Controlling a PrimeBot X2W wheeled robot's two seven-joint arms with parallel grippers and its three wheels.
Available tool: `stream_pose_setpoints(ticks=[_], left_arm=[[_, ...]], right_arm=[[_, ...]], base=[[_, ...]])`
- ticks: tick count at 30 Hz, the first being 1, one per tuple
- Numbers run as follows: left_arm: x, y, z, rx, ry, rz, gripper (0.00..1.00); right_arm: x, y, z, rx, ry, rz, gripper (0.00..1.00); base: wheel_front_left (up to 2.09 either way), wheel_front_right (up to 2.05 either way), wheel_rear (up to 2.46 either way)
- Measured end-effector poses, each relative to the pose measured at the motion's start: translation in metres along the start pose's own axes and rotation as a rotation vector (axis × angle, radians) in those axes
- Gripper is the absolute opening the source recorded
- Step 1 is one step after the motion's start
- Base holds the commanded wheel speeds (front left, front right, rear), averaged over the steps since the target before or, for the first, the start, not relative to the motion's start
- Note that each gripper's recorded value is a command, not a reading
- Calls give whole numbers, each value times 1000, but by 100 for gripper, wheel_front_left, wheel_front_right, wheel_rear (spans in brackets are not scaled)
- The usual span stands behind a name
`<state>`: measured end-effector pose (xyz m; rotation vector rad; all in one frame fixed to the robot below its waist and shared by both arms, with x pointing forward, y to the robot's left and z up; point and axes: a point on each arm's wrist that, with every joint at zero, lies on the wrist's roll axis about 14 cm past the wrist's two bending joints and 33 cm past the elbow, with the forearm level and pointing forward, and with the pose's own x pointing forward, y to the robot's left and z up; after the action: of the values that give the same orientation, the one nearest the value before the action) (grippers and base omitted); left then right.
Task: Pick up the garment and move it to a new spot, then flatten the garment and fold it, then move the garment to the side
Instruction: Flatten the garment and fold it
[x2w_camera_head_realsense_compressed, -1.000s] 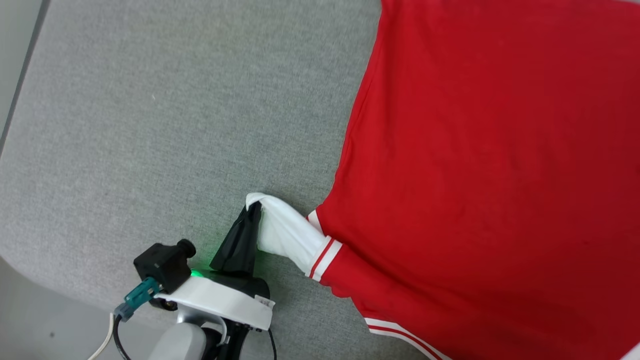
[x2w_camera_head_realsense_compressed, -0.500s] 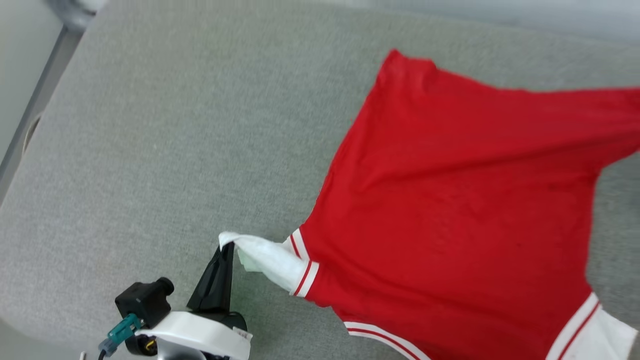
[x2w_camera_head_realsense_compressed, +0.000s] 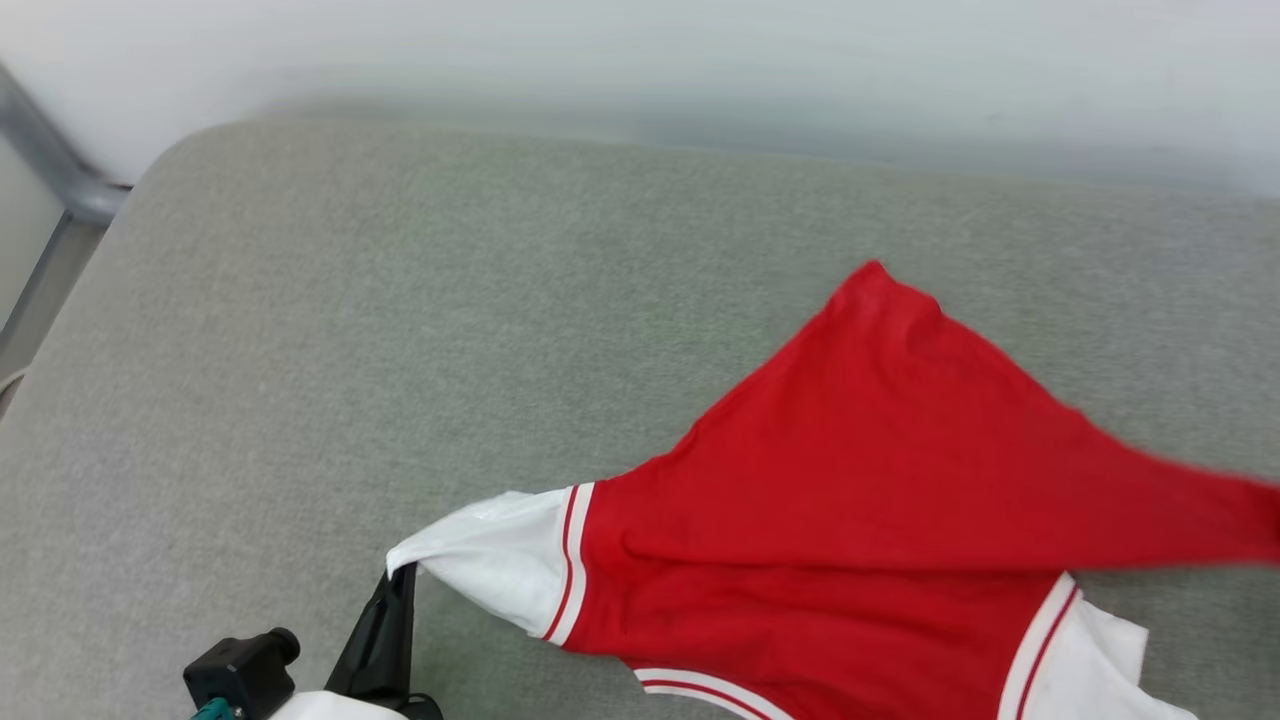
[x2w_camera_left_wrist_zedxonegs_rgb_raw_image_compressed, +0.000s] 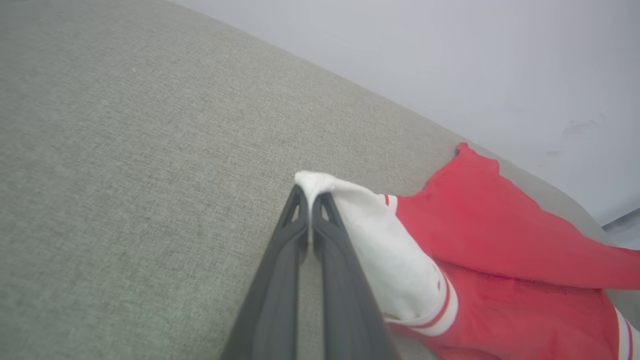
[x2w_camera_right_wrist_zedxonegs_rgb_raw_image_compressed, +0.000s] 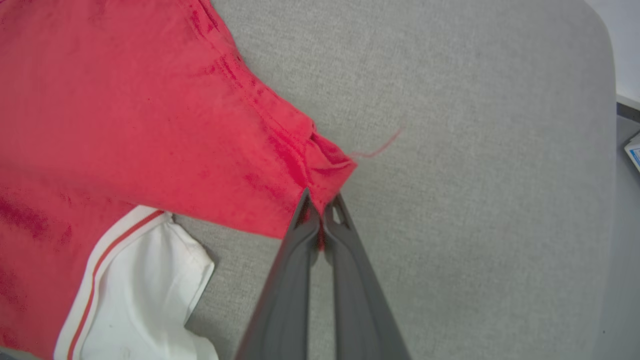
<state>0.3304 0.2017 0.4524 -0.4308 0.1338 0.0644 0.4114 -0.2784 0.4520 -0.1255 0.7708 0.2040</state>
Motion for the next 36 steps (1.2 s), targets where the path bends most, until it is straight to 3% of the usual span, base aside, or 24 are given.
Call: stream_pose_setpoints(ticks=[9,15,19,20,21,22,32,36], left_arm=[[-1,-8,3,3,-3,-34,0],[-2,-8,4,1,-3,-34,0],[-2,-7,3,1,0,-34,0],[-2,-7,2,2,2,-34,0],[-2,-7,2,3,4,-35,0],[-2,-7,2,4,4,-35,0],[-4,-6,3,4,0,-34,0],[-2,-6,3,4,-1,-31,0]], right_arm=[[-35,6,-108,141,207,-15,0],[-54,30,-187,231,422,15,0],[-58,36,-199,272,433,19,0],[-57,37,-198,279,419,18,11],[-56,38,-195,285,401,19,69],[-55,37,-189,286,378,18,100],[-45,18,-30,153,-90,17,100],[-40,28,24,70,-192,51,100]], base=[[0,0,0],[0,0,0],[0,0,0],[0,0,0],[0,0,0],[0,0,0],[0,0,0],[0,0,0]])
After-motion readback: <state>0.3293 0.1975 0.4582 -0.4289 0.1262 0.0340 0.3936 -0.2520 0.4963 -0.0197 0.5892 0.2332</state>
